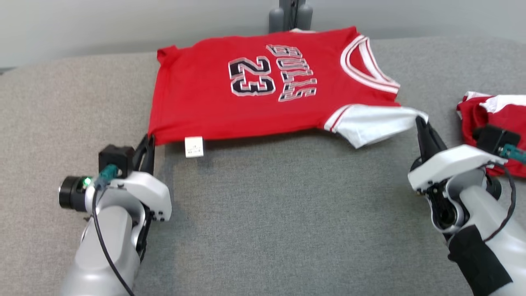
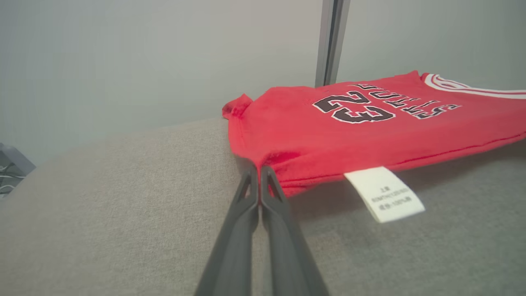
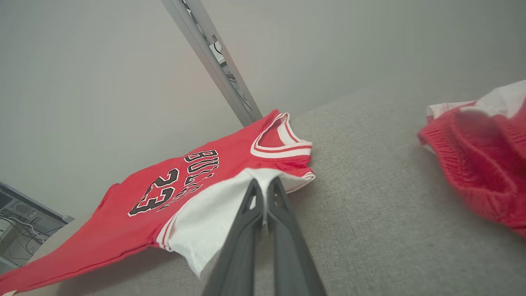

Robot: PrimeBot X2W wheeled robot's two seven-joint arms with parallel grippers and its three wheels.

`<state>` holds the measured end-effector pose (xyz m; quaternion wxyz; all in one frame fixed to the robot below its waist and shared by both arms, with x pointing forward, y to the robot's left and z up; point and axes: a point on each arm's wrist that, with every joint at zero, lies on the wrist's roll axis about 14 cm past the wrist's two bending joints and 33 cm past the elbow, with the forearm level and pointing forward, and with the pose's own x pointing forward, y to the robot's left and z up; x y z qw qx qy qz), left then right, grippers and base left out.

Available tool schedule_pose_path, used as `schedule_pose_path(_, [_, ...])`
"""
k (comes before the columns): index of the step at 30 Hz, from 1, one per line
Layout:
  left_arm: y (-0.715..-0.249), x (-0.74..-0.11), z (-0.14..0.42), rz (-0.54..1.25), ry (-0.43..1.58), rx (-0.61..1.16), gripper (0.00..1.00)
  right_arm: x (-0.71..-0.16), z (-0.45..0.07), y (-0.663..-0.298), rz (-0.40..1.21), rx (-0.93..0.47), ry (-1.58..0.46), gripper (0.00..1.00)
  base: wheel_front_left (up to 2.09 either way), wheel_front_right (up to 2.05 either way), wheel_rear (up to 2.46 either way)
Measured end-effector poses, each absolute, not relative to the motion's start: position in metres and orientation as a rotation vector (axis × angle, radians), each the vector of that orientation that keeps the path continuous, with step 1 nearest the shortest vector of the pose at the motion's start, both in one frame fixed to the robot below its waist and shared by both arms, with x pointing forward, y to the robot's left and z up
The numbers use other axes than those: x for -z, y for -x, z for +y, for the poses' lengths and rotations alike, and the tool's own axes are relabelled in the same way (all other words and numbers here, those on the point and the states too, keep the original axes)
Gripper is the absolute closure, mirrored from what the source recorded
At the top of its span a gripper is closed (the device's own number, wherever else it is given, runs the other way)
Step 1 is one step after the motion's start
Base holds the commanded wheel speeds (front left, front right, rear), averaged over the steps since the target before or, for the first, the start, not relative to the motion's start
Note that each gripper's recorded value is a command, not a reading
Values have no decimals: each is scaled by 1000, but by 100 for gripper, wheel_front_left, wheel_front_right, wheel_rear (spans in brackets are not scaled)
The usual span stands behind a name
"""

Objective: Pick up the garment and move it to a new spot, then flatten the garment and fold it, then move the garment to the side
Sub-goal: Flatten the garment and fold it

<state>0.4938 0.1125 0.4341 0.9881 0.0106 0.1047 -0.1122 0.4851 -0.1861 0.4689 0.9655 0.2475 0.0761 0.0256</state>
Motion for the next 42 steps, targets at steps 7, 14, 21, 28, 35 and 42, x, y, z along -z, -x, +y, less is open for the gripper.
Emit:
schedule_pose_path(7, [-462, -429, 120, 225, -74, 225, 100, -456, -194, -451, 210, -30, -533, 100, 0, 0, 0])
schedule_pose_path(14, [-435, -415, 132, 263, -100, 201, 100, -443, -184, -425, 274, -64, -547, 100, 0, 0, 0])
schedule_pose_path(21, [-413, -405, 135, 290, -130, 205, 100, -435, -176, -407, 305, -80, -574, 100, 0, 0, 0])
schedule_pose_path(28, [-402, -401, 140, 294, -159, 200, 100, -440, -180, -400, 281, -60, -660, 100, 0, 0, 0])
schedule_pose_path(35, [-397, -409, 145, 260, -164, 179, 100, -441, -186, -388, 297, -65, -686, 100, 0, 0, 0])
schedule_pose_path(42, [-390, -418, 149, 220, -168, 173, 100, -430, -185, -370, 366, -100, -657, 100, 0, 0, 0])
